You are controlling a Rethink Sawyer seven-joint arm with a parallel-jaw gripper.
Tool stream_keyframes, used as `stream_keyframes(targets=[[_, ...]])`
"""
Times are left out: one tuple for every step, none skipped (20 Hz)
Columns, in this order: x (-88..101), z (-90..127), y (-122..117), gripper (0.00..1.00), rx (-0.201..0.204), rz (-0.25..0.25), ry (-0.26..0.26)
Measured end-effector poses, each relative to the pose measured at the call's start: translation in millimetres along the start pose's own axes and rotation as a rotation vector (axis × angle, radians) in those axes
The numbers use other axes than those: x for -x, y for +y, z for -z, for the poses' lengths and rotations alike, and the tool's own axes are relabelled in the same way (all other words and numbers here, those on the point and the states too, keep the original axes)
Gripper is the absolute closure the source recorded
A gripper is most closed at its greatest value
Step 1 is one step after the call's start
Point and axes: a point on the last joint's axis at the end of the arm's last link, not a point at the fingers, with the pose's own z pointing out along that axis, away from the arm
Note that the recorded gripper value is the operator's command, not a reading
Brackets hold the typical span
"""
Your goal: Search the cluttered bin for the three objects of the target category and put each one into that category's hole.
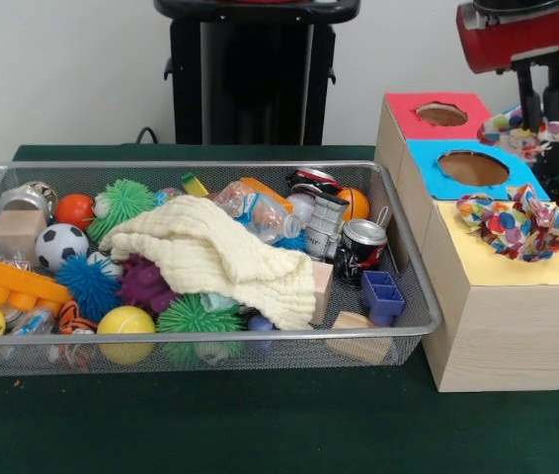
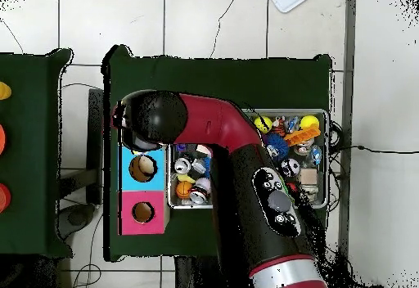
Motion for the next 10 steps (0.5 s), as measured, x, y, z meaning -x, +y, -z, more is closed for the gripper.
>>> stream_keyframes(targets=[[0.1, -1.8, -0.5, 1.00, -0.004, 0.002, -0.004], [0.1, -5.2, -1.4, 1.00, -0.010, 0.005, -0.010], [0.0, -8.8, -2.3, 1.00, -0.017, 0.009, -0.015], [-0.3, -14.0, -3.6, 1.00, -0.026, 0.014, -0.021], [-0.5, -16.3, -4.0, 1.00, -0.029, 0.015, -0.023], [-0.9, -20.2, -4.8, 1.00, -0.034, 0.018, -0.026], [-1.5, -24.3, -5.8, 1.00, -0.039, 0.020, -0.027], [-2.1, -28.5, -6.8, 1.00, -0.044, 0.022, -0.028], [-2.8, -32.4, -7.6, 1.00, -0.049, 0.024, -0.028], [-3.3, -36.3, -8.6, 1.00, -0.053, 0.027, -0.028]])
